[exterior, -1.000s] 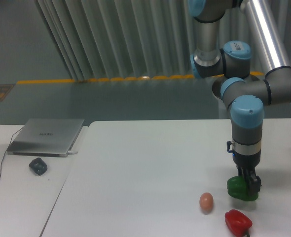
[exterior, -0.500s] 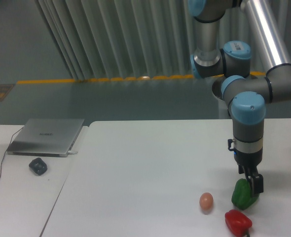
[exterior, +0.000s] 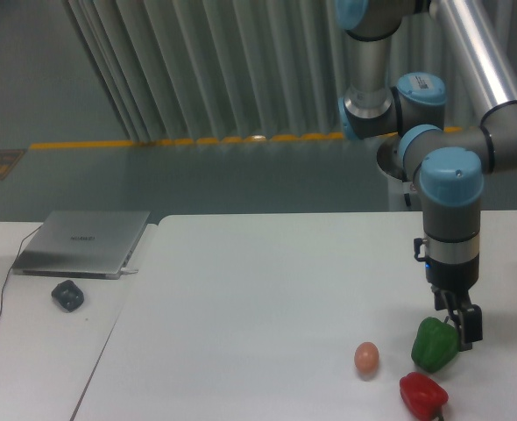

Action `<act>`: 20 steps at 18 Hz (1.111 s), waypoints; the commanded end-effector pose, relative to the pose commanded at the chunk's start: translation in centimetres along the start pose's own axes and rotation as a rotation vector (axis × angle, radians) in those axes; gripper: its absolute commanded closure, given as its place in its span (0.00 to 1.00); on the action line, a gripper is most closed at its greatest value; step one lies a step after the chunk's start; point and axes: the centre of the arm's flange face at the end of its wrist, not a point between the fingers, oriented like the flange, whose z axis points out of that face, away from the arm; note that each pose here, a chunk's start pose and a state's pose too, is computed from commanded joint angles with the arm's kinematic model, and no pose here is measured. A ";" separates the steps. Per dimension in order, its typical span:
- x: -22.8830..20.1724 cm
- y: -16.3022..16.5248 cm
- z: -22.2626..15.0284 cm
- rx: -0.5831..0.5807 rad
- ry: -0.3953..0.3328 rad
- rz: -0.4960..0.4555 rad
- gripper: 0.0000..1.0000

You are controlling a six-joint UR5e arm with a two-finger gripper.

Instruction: Place the green pepper on the table

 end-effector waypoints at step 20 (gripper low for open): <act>-1.5 9.1 -1.2 0.033 -0.011 0.106 0.00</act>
